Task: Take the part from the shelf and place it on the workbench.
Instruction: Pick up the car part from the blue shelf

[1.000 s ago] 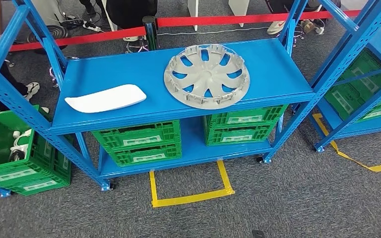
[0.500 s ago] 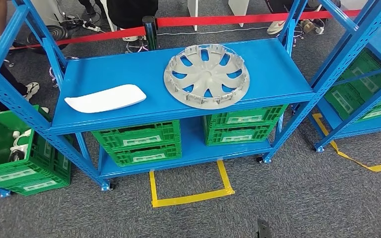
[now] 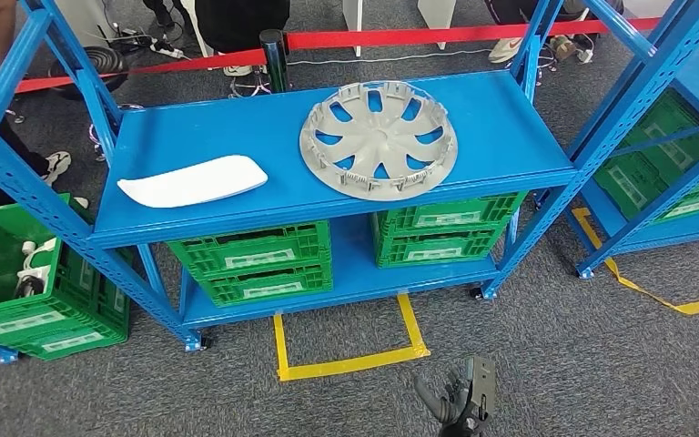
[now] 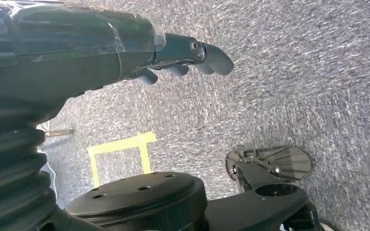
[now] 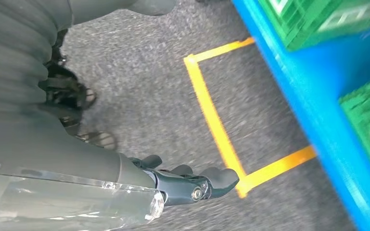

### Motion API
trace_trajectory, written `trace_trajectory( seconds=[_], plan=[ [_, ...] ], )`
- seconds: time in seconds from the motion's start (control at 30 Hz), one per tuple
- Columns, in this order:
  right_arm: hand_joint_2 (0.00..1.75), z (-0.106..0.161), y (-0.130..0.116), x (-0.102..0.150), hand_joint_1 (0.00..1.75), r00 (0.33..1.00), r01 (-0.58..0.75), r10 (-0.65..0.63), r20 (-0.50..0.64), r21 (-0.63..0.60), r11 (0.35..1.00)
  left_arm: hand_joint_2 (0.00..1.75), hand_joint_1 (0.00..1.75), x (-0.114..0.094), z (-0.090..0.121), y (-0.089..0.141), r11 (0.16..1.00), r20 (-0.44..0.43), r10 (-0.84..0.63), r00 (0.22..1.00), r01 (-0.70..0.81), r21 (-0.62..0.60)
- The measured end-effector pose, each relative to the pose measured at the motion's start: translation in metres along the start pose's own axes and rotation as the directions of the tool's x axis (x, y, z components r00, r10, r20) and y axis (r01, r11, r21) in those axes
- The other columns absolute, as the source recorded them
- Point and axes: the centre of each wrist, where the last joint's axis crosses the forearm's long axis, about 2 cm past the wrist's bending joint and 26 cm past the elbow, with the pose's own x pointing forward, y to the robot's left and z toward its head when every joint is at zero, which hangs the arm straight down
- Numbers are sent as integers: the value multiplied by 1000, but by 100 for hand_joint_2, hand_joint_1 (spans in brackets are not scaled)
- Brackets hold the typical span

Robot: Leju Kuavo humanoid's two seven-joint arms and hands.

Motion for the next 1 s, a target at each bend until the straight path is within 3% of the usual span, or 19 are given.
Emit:
trace_trajectory(
  seconds=[0.37, 0.77, 0.9, 0.93, 1.0],
  plan=[
    [175, -1, 43, 36, 0, 968, -185, 150, 200, 166, 969, 0, 0, 0, -1, 2, 1000, 33, 6, 999, -7, 12],
    [175, 8, 80, 83, 0, 852, -402, 279, 442, 213, 891, 0, 0, -2, -1, 3, 1000, 50, 11, 999, -12, 19],
    [0, 17, 92, 100, 0, 792, -455, 293, 536, 196, 869, 0, 0, -2, -1, 3, 1000, 53, 17, 998, -18, 20],
    [0, 19, 95, 105, 0, 776, -463, 293, 559, 190, 866, 0, 0, -2, -1, 3, 1000, 54, 18, 998, -20, 20],
    [87, 24, 99, 113, 0, 745, -476, 291, 600, 173, 862, 0, 0, -2, -1, 3, 1000, 55, 21, 998, -23, 20]
  ],
)
